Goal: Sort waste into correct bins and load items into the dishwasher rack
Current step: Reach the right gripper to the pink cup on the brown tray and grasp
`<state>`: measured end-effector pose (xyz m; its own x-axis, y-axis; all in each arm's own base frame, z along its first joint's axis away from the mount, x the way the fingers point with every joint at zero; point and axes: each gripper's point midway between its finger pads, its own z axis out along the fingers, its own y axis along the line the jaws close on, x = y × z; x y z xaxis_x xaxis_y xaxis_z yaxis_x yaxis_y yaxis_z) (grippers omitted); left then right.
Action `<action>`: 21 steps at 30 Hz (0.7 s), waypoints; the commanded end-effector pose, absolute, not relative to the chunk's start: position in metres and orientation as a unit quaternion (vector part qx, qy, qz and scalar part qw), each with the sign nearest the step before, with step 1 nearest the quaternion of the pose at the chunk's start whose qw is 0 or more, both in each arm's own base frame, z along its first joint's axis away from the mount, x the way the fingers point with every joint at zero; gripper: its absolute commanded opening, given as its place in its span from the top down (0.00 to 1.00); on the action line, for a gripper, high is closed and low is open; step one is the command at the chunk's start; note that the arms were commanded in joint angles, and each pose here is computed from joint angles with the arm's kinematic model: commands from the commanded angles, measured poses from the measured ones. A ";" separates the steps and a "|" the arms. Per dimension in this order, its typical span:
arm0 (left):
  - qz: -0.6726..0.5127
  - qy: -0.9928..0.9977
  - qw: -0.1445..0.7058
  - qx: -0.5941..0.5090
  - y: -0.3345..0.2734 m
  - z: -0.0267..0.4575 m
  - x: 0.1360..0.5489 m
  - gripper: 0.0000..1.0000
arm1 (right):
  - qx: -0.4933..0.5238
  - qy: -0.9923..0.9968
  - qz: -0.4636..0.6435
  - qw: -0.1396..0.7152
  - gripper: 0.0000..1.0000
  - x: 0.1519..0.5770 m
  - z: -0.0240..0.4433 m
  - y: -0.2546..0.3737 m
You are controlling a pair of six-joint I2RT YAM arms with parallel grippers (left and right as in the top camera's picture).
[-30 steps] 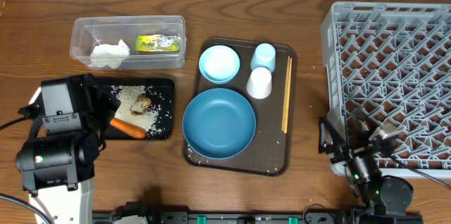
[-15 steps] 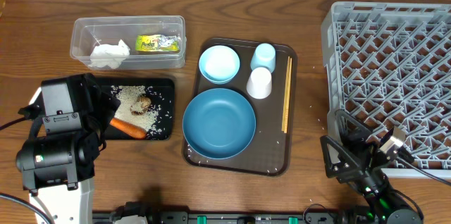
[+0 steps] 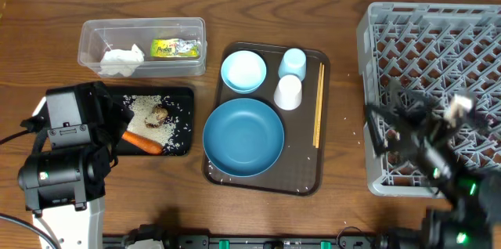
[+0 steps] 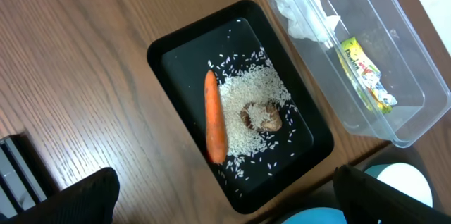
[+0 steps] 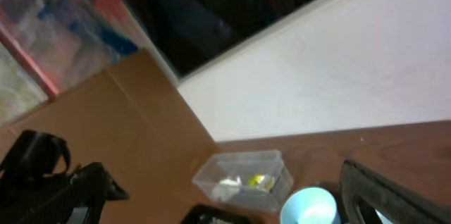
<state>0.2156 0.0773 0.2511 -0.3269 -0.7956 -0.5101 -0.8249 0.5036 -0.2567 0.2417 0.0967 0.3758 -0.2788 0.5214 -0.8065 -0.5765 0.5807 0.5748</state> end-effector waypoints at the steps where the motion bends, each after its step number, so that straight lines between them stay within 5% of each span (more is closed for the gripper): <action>1: 0.034 0.810 0.301 -0.502 0.081 0.253 0.214 0.02 | -0.106 0.678 0.437 0.582 0.01 0.262 0.387 0.111; 7: 0.034 0.810 0.301 -0.502 0.081 0.253 0.214 0.02 | -0.129 0.754 0.387 0.515 0.01 0.304 0.359 0.144; 14: 0.034 0.810 0.301 -0.502 0.081 0.253 0.214 0.02 | -0.092 0.884 0.135 0.439 0.01 0.361 0.258 0.166; 21: 0.034 0.810 0.301 -0.502 0.081 0.253 0.214 0.02 | -0.084 0.915 0.075 0.387 0.01 0.391 0.184 0.194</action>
